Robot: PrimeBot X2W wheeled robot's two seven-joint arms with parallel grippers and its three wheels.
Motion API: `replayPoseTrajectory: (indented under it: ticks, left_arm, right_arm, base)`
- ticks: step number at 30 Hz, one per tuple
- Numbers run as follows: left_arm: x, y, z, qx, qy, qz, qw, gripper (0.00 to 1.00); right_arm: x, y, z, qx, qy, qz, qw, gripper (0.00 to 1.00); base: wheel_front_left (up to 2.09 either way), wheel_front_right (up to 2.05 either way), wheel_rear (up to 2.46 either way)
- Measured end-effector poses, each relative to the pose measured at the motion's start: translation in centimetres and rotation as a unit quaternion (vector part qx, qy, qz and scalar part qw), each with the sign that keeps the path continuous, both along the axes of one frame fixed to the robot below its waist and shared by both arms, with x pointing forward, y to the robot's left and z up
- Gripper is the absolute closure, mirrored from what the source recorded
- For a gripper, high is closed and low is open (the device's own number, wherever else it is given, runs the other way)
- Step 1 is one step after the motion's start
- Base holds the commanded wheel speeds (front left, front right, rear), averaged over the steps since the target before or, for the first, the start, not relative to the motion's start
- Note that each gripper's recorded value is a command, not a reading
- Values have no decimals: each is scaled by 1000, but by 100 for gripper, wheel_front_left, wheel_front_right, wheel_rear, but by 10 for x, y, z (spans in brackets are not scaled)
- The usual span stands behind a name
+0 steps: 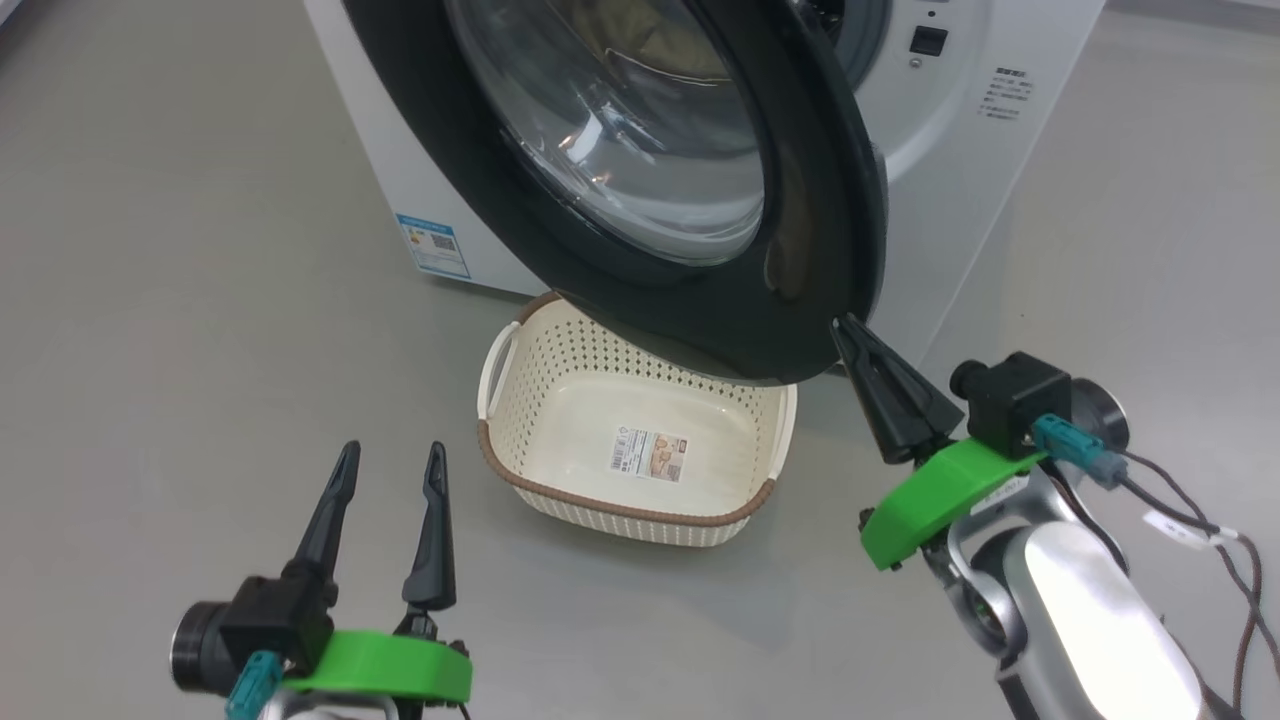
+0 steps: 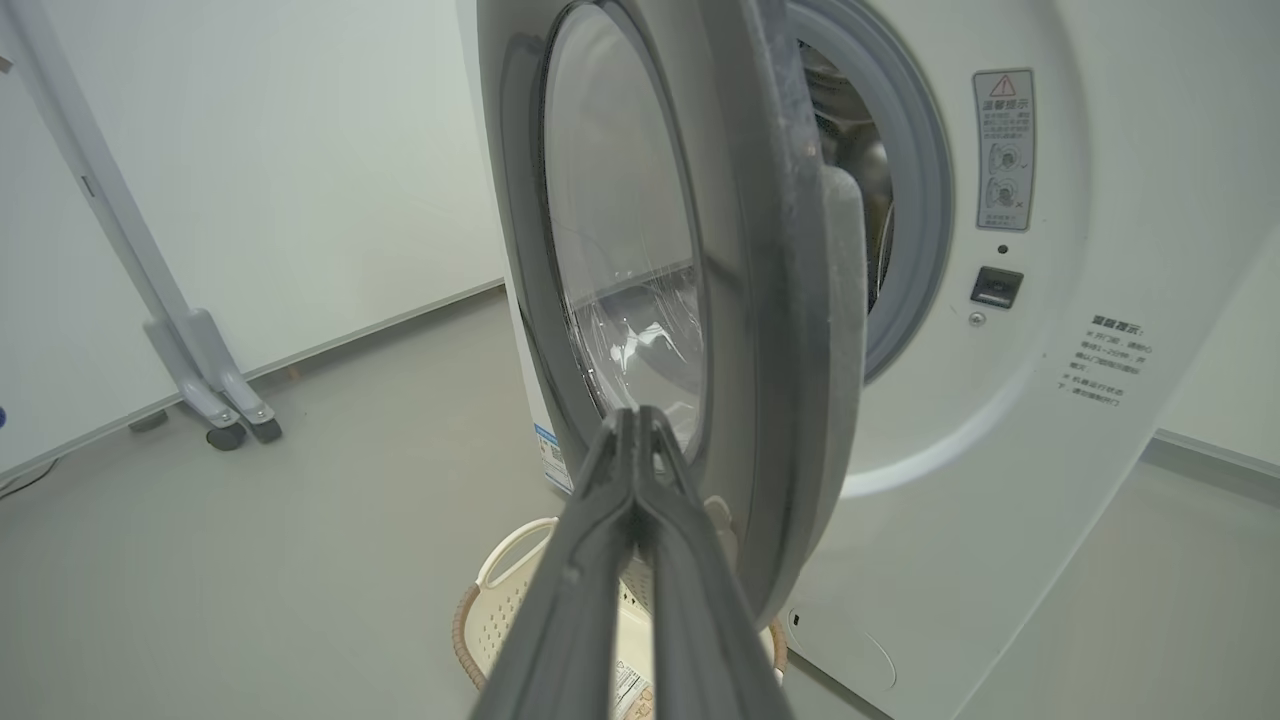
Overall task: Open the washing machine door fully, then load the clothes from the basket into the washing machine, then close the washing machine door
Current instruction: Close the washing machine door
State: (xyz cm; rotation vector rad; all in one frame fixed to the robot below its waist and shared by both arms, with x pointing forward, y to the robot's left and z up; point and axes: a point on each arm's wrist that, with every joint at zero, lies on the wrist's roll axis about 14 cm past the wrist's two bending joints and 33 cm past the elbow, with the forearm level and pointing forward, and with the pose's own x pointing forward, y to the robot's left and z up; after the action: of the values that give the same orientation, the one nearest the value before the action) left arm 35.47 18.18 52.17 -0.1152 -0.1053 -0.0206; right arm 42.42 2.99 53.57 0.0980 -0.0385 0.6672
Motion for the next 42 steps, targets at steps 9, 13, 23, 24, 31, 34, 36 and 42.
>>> replayPoseTrajectory:
  ticks: [9, 13, 23, 24, 31, 34, 36, 42]
  left_arm:
    - [0, 6, 4, 4, -5, 9, 1000, 0]
    - [1, 6, 1, 0, -2, 11, 1000, 0]
    - [9, 5, 0, 3, -1, 9, 1000, 0]
    - [10, 5, 0, 4, 0, 10, 1000, 0]
    - [14, 4, 3, 9, -6, 6, 1000, 0]
    - [16, 3, 4, 9, -8, 4, 1000, 0]
    - [16, 2, 5, 8, -10, 3, 1000, 0]
    - [17, 1, 3, 9, -7, 2, 1000, 0]
  right_arm:
    - [29, 24, 11, -11, -21, 31, 999, 100]
    - [39, 28, 15, -14, -28, 34, 999, 100]
    - [67, 39, 26, -24, -49, 44, 998, 100]
    - [70, 39, 27, -24, -50, 43, 998, 100]
    - [81, 34, 25, -23, -48, 33, 998, 100]
    - [86, 31, 24, -25, -47, 27, 998, 100]
    - [89, 28, 25, -28, -48, 24, 998, 100]
    - [103, 20, 16, -36, -36, 8, 999, 100]
  base:
    - [0, 0, 0]
    - [0, 0, 0]
    - [0, 0, 0]
    - [0, 0, 0]
    - [0, 0, 0]
    - [0, 0, 0]
    - [0, 0, 0]
    - [0, 0, 0]
